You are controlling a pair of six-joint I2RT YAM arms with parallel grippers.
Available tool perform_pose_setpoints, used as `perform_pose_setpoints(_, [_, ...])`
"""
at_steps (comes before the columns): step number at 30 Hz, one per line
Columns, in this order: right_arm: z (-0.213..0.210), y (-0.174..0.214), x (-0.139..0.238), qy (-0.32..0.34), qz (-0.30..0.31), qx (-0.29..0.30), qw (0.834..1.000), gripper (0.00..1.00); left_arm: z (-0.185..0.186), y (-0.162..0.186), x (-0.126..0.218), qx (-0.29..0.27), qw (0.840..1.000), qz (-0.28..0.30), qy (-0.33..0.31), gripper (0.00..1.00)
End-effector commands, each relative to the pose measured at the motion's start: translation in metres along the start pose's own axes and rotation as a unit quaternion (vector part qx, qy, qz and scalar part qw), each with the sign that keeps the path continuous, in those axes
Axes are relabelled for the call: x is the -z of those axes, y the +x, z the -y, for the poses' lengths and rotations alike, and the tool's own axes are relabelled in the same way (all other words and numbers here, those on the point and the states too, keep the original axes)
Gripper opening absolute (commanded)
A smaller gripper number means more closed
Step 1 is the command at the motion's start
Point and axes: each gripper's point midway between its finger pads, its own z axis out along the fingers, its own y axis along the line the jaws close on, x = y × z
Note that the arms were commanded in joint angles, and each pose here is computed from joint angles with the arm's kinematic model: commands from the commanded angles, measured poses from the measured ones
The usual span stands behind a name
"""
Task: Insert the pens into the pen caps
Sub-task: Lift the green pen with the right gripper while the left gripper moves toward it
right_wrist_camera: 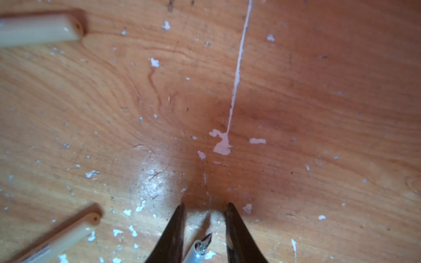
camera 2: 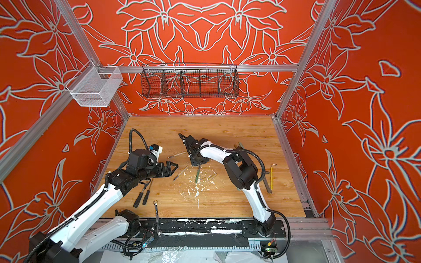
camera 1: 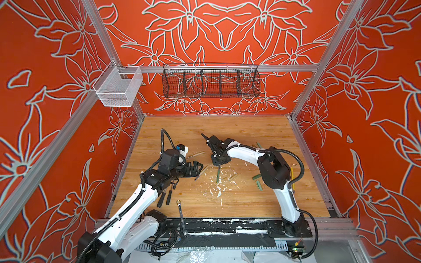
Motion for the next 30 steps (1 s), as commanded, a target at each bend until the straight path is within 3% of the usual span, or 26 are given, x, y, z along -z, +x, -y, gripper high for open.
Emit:
perform_pose_setpoints(1, [0.023,0.027,-0.012,0.045,-0.04,0.0,0.998,0.32,0.002,0.001,0.003,0.001,1.0,0.001,0.008,0.97])
perform_pose_setpoints(14, [0.013,0.057,-0.014,0.007,-0.07,-0.005,0.997,0.25,0.003,-0.003,0.003,-0.002,1.0,0.007,0.008,0.97])
perform_pose_setpoints(30, [-0.003,0.029,0.016,-0.036,-0.02,-0.018,0.999,0.11,0.015,0.003,-0.007,0.009,0.998,-0.001,0.055,0.97])
